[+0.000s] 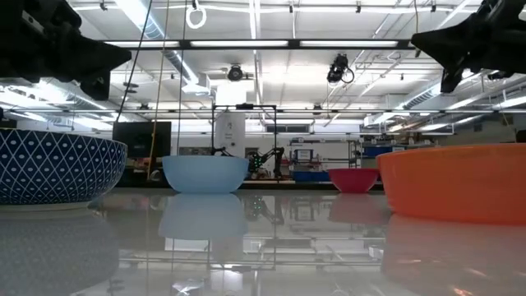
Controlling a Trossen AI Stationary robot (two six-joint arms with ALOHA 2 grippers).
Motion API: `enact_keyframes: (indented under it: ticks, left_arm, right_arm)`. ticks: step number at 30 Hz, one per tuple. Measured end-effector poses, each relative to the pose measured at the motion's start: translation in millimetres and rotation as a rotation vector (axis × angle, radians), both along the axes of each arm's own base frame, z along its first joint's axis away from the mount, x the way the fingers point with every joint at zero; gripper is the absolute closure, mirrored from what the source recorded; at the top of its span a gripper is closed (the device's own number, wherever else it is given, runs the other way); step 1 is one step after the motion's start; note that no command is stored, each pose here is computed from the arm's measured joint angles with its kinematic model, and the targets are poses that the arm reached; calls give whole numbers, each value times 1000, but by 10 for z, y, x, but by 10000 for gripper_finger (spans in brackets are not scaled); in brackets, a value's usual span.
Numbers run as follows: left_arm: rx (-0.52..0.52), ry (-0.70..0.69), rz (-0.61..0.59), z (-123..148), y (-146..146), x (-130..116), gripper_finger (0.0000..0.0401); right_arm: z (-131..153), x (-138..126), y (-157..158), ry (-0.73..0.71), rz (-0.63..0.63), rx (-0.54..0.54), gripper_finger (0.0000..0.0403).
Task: Nest bowls inside each other
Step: Stack the orange bowl onto the blue bowl
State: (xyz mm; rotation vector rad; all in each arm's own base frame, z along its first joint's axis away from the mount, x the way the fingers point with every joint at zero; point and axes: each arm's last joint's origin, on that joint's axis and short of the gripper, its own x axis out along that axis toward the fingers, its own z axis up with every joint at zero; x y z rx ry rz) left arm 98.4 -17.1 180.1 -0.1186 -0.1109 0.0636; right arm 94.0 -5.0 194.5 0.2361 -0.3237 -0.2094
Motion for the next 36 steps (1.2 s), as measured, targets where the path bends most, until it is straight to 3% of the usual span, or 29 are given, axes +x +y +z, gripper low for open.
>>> enact_keyframes:
  ticks: [8,12,16,20,26,33,36]
  left_arm:
    - [197,6,54,12,11,-2,383]
    - [215,22,152,11,39,-6,383]
    - [237,38,156,-1,39,-4,383]
    - [240,70,155,-34,39,0,383]
    - [227,108,181,-64,40,35,380]
    - [130,139,258,-97,90,142,327]
    - [92,172,280,-140,111,200,296]
  right_arm:
    - [4,-8,-25,-19,-71,69,384]
    - [-67,23,-36,11,-75,227,384]
    - [-233,90,-41,155,-101,326,384]
    - [-284,158,-38,187,-96,407,373]
    - [-152,287,-21,128,-31,401,326]
    - [-96,540,-17,309,-81,362,242]
    - [-146,653,-61,380,-188,358,207]
